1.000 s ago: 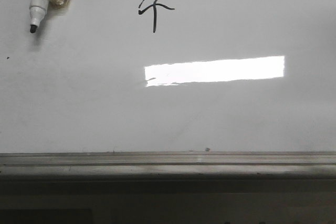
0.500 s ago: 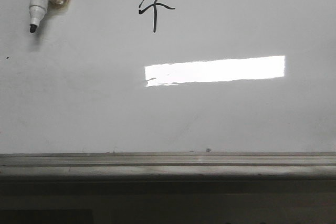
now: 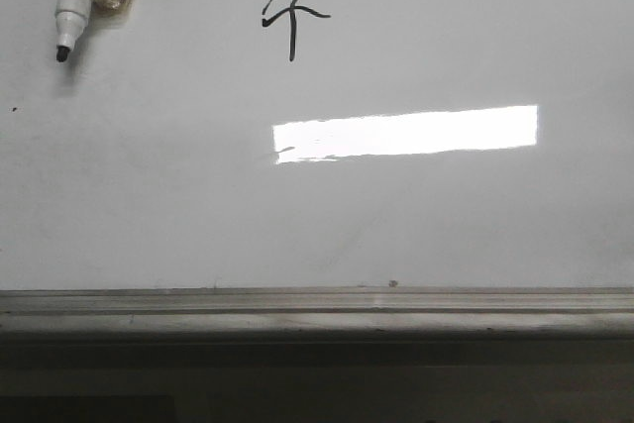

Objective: Write number 4 on whiteboard

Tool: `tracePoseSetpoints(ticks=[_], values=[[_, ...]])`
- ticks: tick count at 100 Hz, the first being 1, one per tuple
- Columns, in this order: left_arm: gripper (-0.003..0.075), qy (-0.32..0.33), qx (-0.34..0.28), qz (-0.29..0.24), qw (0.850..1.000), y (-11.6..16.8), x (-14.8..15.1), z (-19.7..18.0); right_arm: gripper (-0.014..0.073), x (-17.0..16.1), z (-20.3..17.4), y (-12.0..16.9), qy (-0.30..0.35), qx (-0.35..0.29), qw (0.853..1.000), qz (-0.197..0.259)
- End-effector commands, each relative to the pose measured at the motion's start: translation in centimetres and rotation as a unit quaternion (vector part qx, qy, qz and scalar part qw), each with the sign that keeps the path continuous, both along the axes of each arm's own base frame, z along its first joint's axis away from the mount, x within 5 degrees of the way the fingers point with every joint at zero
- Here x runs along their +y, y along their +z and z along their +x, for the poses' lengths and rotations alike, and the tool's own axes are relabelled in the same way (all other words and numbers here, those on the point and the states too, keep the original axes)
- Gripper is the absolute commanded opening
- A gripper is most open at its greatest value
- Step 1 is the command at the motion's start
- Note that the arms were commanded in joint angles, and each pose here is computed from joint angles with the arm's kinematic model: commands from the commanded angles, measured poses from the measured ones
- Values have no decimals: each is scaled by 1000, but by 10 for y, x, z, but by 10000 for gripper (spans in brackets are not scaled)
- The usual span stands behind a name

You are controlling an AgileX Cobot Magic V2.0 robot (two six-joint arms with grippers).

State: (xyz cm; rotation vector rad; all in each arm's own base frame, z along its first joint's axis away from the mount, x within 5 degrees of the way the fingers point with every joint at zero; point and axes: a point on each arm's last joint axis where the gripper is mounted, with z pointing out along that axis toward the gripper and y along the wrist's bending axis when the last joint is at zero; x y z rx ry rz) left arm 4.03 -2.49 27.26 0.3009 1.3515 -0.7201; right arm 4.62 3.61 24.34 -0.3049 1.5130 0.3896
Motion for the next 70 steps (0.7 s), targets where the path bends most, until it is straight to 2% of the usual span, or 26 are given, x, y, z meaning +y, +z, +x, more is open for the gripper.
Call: tracePoseSetpoints(ticks=[1, 20, 34, 44, 51, 56, 70], values=[[-20, -4, -6, -4, 1000, 8, 0, -1, -66, -2, 1, 9, -14, -13, 1000, 12], [-20, -1, -9, 0, 1000, 7, 0, -1, -66, -2, 1, 9, -14, -13, 1000, 12], [-20, 27, -6, 1, 1000, 7, 4, 2, -66, -2, 1, 9, -14, -13, 1000, 12], [-20, 56, -53, 52, 996, 7, 4, 4, -66, -2, 1, 9, -14, -13, 1000, 12], [-20, 76, -72, 62, 993, 8, 4, 6, -66, -2, 1, 9, -14, -13, 1000, 12], [-20, 87, -69, 58, 992, 8, 4, 8, -66, -2, 1, 9, -14, -13, 1000, 12], [-20, 140, -38, 90, 985, -3, 2, 17, -66, -2, 1, 9, -14, -13, 1000, 12]])
